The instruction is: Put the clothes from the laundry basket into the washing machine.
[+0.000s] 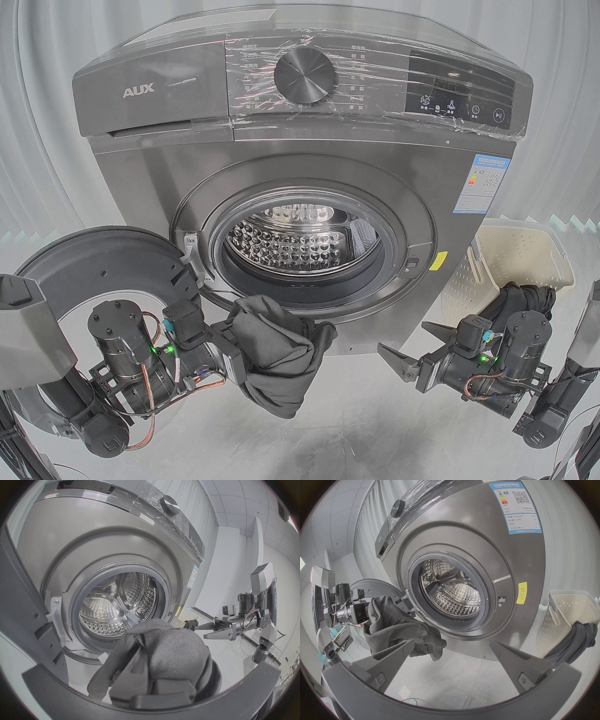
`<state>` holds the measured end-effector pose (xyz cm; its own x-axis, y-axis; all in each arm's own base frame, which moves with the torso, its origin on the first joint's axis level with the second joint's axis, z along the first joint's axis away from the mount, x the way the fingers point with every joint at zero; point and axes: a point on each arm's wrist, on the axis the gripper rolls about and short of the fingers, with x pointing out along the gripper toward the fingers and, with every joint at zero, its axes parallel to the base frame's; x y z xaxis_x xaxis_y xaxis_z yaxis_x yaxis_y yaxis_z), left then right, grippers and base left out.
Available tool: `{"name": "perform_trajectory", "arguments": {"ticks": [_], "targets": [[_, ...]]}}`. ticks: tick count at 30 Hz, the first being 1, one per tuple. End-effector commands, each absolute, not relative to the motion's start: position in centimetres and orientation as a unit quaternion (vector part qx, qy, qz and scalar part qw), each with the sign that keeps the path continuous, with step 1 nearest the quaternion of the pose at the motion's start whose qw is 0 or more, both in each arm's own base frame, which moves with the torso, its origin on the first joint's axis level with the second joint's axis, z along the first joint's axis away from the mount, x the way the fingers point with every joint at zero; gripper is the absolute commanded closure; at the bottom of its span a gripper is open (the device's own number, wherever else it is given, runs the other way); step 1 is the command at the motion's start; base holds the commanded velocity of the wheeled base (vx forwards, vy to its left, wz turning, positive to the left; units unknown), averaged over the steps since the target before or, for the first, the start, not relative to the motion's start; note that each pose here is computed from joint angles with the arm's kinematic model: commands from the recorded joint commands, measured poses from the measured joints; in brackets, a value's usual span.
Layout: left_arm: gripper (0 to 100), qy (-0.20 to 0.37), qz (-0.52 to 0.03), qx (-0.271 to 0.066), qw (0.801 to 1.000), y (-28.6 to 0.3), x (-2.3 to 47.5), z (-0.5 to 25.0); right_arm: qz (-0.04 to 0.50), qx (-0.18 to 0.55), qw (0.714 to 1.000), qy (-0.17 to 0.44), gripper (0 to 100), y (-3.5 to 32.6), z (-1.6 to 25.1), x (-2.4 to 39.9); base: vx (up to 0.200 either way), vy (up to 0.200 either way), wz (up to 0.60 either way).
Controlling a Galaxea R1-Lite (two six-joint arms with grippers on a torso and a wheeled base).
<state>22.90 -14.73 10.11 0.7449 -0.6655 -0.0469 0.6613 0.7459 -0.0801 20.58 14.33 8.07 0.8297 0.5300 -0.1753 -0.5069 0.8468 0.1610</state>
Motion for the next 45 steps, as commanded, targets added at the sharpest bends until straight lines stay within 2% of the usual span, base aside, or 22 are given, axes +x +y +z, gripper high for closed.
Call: {"name": "perform_trajectory", "arguments": {"ticks": [1, 9, 18, 25, 28, 39, 45], "targets": [[100, 0.039, -0.356, -0.029, 0.933, -14.8, 23.0, 9.9, 0.273, 0.054, 0.954, 0.108, 0, 14.4, 8.0, 20.6, 0.2, 0.0, 0.0], [100, 0.044, -0.362, -0.02, 0.931, -15.1, 22.7, 9.6, 0.276, 0.053, 0.954, 0.109, 0, 14.5, 8.0, 20.5, 0.05, 0.0, 0.0], [100, 0.047, -0.379, -0.019, 0.924, -15.8, 21.9, 9.5, 0.279, 0.053, 0.953, 0.108, 0, 14.6, 8.0, 20.3, 0.156, 0.0, 0.0], [100, 0.051, -0.4, -0.023, 0.915, -16.9, 21.4, 9.4, 0.327, 0.049, 0.937, 0.111, 0, 15.7, 8.5, 17.8, 0.0, 0.0, 0.0], [100, 0.046, -0.393, -0.016, 0.918, -17.6, 22.6, 9.0, 0.334, 0.046, 0.935, 0.113, 0, 15.9, 8.4, 17.5, 0.0, 0.0, 0.0], [100, 0.039, -0.378, -0.024, 0.925, -19.5, 26.0, 7.4, 0.336, 0.045, 0.934, 0.114, 0, 16.0, 8.4, 17.3, 0.0, 0.0, 0.0], [100, 0.027, -0.334, -0.041, 0.941, -20.9, 28.4, 6.6, 0.337, 0.046, 0.933, 0.114, 0, 16.0, 8.4, 17.3, 0.0, 0.0, 0.0]]}}
